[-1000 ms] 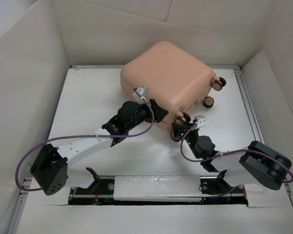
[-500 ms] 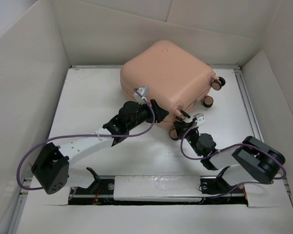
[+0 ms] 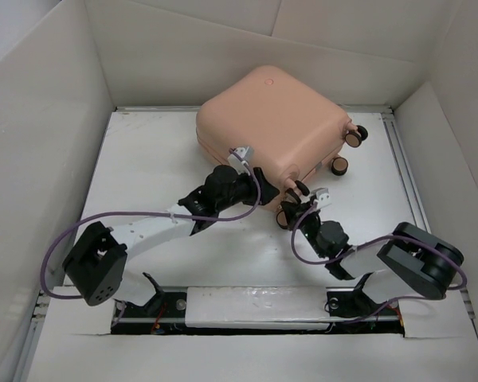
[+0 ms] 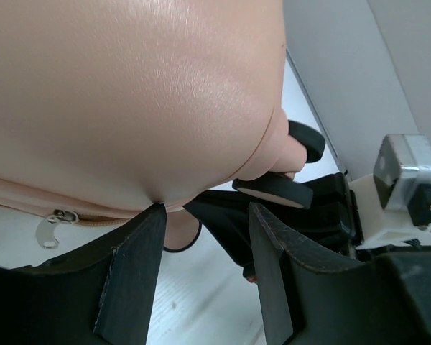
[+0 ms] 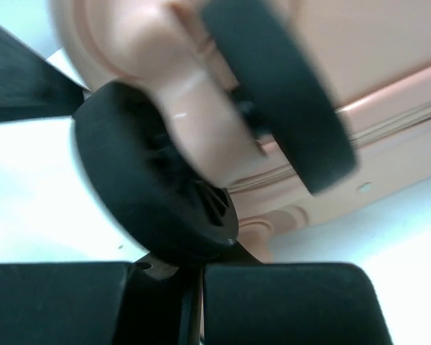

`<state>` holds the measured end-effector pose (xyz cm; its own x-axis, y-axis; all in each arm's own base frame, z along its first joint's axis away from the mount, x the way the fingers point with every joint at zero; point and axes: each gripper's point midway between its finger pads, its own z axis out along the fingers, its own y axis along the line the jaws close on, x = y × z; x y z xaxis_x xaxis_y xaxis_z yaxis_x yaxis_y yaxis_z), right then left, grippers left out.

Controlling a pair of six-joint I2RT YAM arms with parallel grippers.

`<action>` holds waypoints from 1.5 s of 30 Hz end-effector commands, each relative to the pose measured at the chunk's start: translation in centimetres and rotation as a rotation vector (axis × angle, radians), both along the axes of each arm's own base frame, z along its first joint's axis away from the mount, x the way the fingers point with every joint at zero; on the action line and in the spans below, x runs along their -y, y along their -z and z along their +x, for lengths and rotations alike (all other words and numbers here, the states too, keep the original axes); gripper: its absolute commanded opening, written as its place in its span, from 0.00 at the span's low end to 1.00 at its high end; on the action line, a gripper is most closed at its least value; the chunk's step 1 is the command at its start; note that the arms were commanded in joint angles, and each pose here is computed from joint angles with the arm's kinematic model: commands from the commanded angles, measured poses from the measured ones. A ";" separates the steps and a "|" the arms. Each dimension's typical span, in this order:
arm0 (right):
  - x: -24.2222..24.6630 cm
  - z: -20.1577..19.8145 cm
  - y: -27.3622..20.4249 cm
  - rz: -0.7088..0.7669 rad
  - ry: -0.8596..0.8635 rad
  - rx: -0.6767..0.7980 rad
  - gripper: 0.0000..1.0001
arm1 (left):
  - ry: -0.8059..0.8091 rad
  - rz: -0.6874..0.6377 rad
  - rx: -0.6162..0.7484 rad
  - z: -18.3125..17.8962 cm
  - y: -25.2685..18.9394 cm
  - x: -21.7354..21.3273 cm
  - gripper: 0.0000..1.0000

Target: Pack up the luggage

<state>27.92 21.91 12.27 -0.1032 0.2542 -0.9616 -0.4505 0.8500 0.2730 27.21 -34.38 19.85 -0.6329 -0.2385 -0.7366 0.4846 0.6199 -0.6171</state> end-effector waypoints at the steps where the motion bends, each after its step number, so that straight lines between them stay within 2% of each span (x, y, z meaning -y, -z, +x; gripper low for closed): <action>1: -2.9 -1.5 -6.1 0.179 -0.086 0.151 0.00 | -0.020 -0.089 0.105 2.2 -4.5 1.4 0.45; 5: -5.0 -3.5 -6.1 0.186 -0.129 0.139 0.00 | -0.011 -0.086 0.100 2.5 -4.6 1.9 0.44; 12: -7.5 -4.6 -5.9 0.180 -0.149 0.119 0.00 | 0.020 -0.092 0.083 2.9 -5.5 3.2 0.43; 17: -10.0 -5.2 -7.0 0.247 -0.179 0.147 0.00 | 0.061 -0.112 0.054 2.7 -6.4 3.9 0.43; 23: -11.7 -5.2 -5.8 0.289 -0.168 0.121 0.00 | 0.133 -0.137 0.008 2.0 -7.7 5.2 0.43; 27: -13.3 -3.9 -6.8 0.378 -0.133 0.148 0.00 | 0.187 -0.172 0.001 1.2 -9.9 5.8 0.43; 28: -13.7 -3.5 -5.9 0.359 -0.118 0.135 0.00 | 0.196 -0.176 0.003 1.1 -10.4 5.9 0.43; 36: -16.5 -1.7 -7.9 0.405 -0.066 0.179 0.00 | 0.268 -0.296 0.024 -1.0 -16.6 4.7 0.55; 40: -17.5 -0.9 -7.2 0.399 -0.059 0.163 0.00 | 0.259 -0.323 0.061 -1.8 -18.8 3.7 0.67; 42: -18.2 -1.0 -6.8 0.398 -0.085 0.160 0.01 | 0.239 -0.327 0.070 -2.1 -18.9 2.9 0.77; 44: -19.1 -1.4 -7.2 0.403 -0.132 0.166 0.11 | 0.207 -0.312 0.072 -2.1 -18.7 2.3 0.90; 45: -18.7 -1.5 -7.1 0.398 -0.132 0.163 0.31 | 0.189 -0.306 0.087 -2.3 -19.3 1.6 0.97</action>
